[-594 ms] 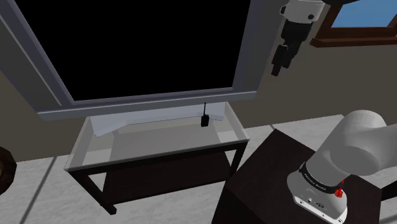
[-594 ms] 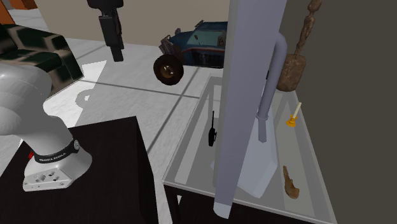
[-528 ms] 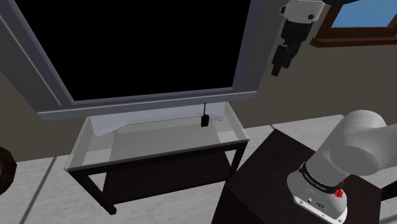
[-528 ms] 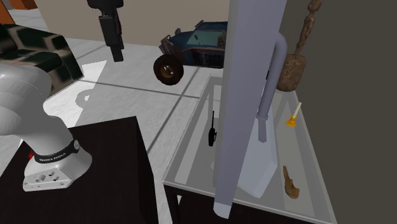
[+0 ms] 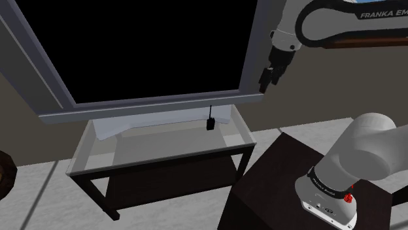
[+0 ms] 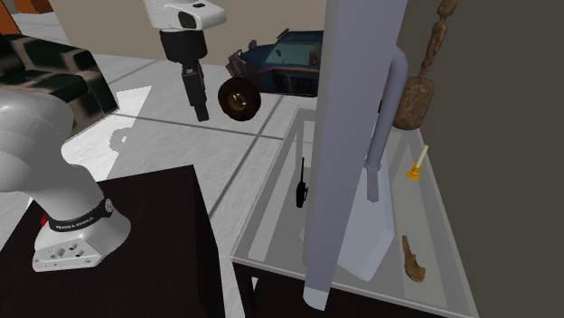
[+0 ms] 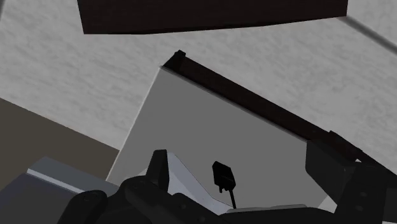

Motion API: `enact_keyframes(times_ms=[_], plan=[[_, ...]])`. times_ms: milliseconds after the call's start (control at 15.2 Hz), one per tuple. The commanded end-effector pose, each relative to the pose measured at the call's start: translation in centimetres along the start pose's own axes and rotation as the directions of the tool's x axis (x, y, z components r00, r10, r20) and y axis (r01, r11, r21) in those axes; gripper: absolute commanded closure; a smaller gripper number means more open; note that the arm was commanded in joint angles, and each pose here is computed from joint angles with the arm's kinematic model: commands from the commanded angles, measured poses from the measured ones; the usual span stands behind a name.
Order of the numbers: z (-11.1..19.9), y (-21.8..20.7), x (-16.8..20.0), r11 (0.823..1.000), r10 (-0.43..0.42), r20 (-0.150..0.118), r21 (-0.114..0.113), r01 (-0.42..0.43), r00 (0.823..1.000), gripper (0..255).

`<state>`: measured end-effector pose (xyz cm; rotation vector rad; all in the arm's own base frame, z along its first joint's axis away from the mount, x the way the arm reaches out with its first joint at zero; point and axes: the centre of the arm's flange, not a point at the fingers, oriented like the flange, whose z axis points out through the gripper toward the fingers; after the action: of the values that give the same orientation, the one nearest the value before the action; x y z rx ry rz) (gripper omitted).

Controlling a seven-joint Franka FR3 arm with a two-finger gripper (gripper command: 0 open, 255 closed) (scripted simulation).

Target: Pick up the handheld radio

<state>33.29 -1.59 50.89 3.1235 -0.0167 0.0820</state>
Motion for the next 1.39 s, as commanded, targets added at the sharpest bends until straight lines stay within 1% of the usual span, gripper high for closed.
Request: enact_keyframes(times_ms=[0,660,1320], plan=[[2.3,-0.5,0.7,1.0,0.007,-0.026,-0.002,-0.007,1.0,0],[13.4,-2.1,6.2,0.999,0.038,-0.136,-0.009,-0.039,0.99,0],[23.9,-3.4,12.9,0.997,0.067,-0.244,-0.013,-0.072,0.968,0]])
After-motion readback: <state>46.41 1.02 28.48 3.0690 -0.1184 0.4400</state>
